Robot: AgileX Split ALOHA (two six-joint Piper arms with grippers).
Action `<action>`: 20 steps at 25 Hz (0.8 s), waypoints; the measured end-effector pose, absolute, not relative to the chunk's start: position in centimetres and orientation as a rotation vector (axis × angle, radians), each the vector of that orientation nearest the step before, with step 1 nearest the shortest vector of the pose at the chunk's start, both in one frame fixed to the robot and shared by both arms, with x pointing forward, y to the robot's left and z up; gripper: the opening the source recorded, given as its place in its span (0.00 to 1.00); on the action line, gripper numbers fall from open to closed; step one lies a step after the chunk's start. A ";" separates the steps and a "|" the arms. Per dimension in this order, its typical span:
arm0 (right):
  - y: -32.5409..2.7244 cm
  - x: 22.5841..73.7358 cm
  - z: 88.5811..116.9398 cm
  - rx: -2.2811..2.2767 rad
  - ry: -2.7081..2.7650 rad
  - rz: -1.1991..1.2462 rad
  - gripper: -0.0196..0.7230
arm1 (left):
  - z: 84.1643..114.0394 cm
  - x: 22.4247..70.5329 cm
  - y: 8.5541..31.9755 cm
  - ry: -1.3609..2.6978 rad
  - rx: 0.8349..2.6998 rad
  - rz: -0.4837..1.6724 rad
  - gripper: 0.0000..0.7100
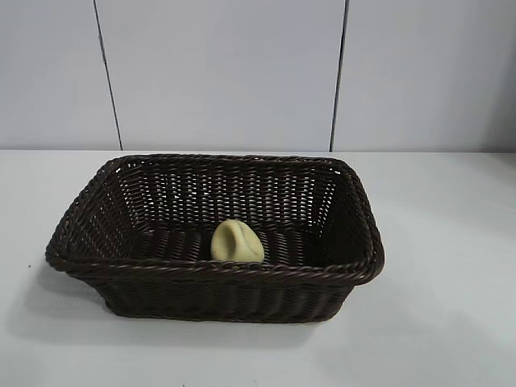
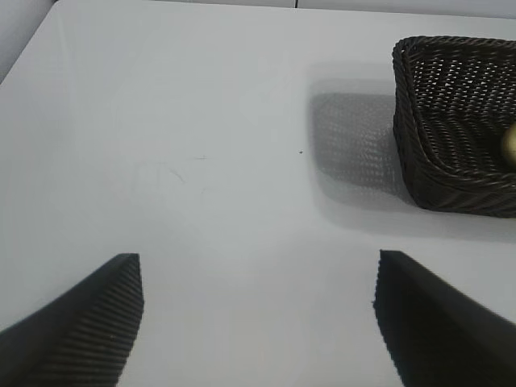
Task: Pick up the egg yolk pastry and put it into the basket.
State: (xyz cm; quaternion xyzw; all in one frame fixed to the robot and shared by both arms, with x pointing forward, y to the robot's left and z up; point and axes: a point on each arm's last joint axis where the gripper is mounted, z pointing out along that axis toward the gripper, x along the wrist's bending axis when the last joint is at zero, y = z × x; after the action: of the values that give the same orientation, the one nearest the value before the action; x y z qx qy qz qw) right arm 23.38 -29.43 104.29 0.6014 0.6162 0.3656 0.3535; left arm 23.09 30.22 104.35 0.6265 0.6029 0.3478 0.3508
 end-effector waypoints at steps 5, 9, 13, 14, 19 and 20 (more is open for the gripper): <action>-29.4 23.4 104.3 1.553 1.599 0.952 0.65 | 104.3 23.1 30.2 1.561 1.622 0.900 0.80; -29.4 23.4 104.3 1.554 1.600 0.951 0.65 | 104.3 23.1 30.2 1.561 1.622 0.900 0.80; -29.4 23.4 104.3 1.554 1.600 0.951 0.65 | 104.3 23.1 30.2 1.561 1.622 0.900 0.80; -29.4 23.4 104.3 1.554 1.600 0.951 0.65 | 104.3 23.1 30.2 1.561 1.622 0.900 0.80; -29.4 23.4 104.3 1.554 1.600 0.951 0.65 | 104.3 23.1 30.2 1.561 1.622 0.900 0.80; -29.4 23.4 104.3 1.554 1.600 0.951 0.65 | 104.3 23.1 30.2 1.561 1.622 0.900 0.80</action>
State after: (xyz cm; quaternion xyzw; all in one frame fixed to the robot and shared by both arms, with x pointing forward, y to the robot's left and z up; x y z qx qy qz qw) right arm 23.37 -29.39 104.28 0.6001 0.6178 0.3675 0.3508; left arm 23.09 30.22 104.35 0.6265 0.6029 0.3478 0.3508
